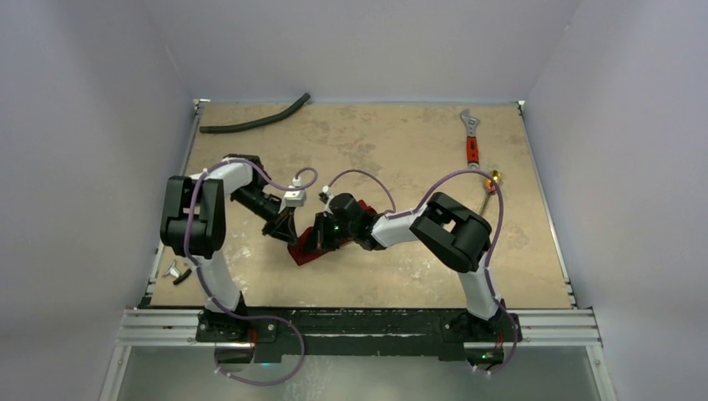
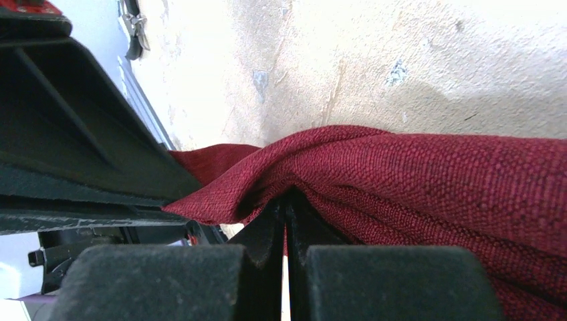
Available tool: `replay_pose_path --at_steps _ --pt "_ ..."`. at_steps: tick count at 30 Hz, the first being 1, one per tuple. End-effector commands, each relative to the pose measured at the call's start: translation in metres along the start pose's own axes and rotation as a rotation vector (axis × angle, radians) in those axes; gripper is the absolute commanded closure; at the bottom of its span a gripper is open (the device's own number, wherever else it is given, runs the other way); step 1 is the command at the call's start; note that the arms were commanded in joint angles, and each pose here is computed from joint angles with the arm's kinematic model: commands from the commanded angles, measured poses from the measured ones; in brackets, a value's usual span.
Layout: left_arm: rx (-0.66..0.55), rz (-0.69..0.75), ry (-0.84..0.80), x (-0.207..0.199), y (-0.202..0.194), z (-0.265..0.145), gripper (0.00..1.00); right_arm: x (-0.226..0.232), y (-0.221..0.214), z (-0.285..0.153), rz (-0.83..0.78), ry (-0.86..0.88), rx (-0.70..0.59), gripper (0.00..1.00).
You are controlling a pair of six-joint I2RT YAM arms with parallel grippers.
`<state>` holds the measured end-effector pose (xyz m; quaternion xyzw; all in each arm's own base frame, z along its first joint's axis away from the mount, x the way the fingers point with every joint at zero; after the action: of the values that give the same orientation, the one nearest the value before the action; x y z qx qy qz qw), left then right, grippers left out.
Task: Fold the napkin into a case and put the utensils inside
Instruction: Smooth out the smaller rectangle-folded napkin at the center of the board.
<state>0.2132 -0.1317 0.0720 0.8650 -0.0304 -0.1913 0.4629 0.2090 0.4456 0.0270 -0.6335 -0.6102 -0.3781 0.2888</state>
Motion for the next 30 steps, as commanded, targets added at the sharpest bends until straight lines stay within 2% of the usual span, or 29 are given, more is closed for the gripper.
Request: replay_pose_path --at_steps 1,8,13,17,20,23,26,30 --pt "-0.067 0.004 0.027 -0.015 0.027 -0.006 1.00 -0.066 -0.003 0.004 0.066 -0.212 -0.029 1.00" --pt "-0.050 0.028 0.017 -0.022 0.024 -0.004 1.00 -0.067 -0.004 0.004 0.083 -0.210 -0.026 1.00" --pt "-0.068 0.034 -0.087 -0.031 0.011 0.023 1.00 -0.059 0.002 0.002 0.071 -0.189 -0.056 1.00" --pt "-0.074 0.010 -0.101 -0.018 -0.002 0.036 0.98 -0.050 0.002 -0.003 0.074 -0.151 -0.074 1.00" --pt "-0.011 -0.002 -0.027 0.003 -0.015 0.033 0.99 -0.043 0.006 -0.006 0.055 -0.129 -0.093 1.00" --pt "0.095 -0.018 0.159 0.029 -0.029 0.015 1.00 -0.034 0.008 -0.012 0.042 -0.095 -0.114 1.00" --pt "0.212 -0.050 0.318 0.044 -0.043 0.001 0.92 -0.023 0.014 -0.015 0.017 -0.067 -0.136 1.00" --pt "0.257 -0.071 0.418 0.052 -0.046 -0.010 0.89 -0.008 0.013 -0.025 -0.025 -0.042 -0.134 0.98"
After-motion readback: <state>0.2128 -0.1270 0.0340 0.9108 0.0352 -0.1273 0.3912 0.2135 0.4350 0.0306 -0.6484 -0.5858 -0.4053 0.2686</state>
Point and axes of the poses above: each gripper's point midway between its finger pads, its own z axis out along the fingers, its own x axis along the line the jaws close on, y = z × x, the point moved 1 cm from there along -z, back along the fingers, and after that the axes turned 11 degrees about z, right-handed, at the moved point
